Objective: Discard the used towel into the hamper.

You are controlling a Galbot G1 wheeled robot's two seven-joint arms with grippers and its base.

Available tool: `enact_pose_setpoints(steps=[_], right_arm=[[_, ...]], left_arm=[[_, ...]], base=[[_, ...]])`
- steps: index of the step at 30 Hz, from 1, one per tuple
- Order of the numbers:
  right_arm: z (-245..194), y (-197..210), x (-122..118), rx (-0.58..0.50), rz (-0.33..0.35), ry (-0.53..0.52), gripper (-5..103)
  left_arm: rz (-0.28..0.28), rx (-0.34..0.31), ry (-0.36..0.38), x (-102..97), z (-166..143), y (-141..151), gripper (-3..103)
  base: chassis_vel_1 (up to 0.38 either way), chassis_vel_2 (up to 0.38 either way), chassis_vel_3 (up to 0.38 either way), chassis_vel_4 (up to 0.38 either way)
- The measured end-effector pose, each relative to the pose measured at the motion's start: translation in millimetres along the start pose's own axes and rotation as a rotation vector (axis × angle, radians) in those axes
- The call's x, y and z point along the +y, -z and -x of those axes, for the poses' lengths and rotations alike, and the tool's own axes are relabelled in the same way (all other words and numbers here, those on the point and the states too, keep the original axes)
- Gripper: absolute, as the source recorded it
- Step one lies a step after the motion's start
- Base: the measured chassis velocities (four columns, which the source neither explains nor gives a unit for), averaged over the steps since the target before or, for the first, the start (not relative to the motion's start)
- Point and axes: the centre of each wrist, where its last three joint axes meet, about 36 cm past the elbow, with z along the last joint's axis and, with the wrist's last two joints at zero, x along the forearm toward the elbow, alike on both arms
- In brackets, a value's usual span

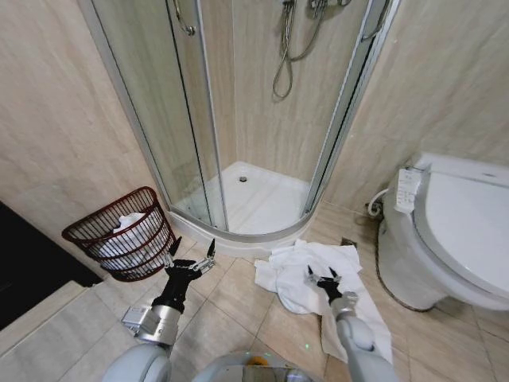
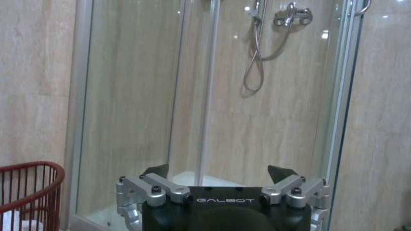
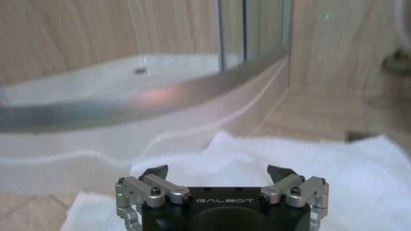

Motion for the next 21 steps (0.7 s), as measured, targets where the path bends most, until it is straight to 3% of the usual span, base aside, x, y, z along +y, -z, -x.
enact_pose_setpoints(steps=[12, 15, 21], right_arm=[[35.3, -35.8, 4.5, 0.113, 0.053, 0.002, 100], [36.2, -47.7, 1.2, 0.09, 0.031, -0.011, 100], [30.9, -75.8, -11.8, 0.007, -0.082, -0.044, 100]], left_arm=[[0.0, 0.0, 0.0, 0.0, 0.0, 0.0, 100], [0.0, 0.0, 0.0, 0.0, 0.0, 0.0, 100], [0.0, 0.0, 0.0, 0.0, 0.0, 0.0, 100]], base=[[0.0, 0.0, 0.0, 0.0], [0.0, 0.0, 0.0, 0.0], [0.0, 0.0, 0.0, 0.0]])
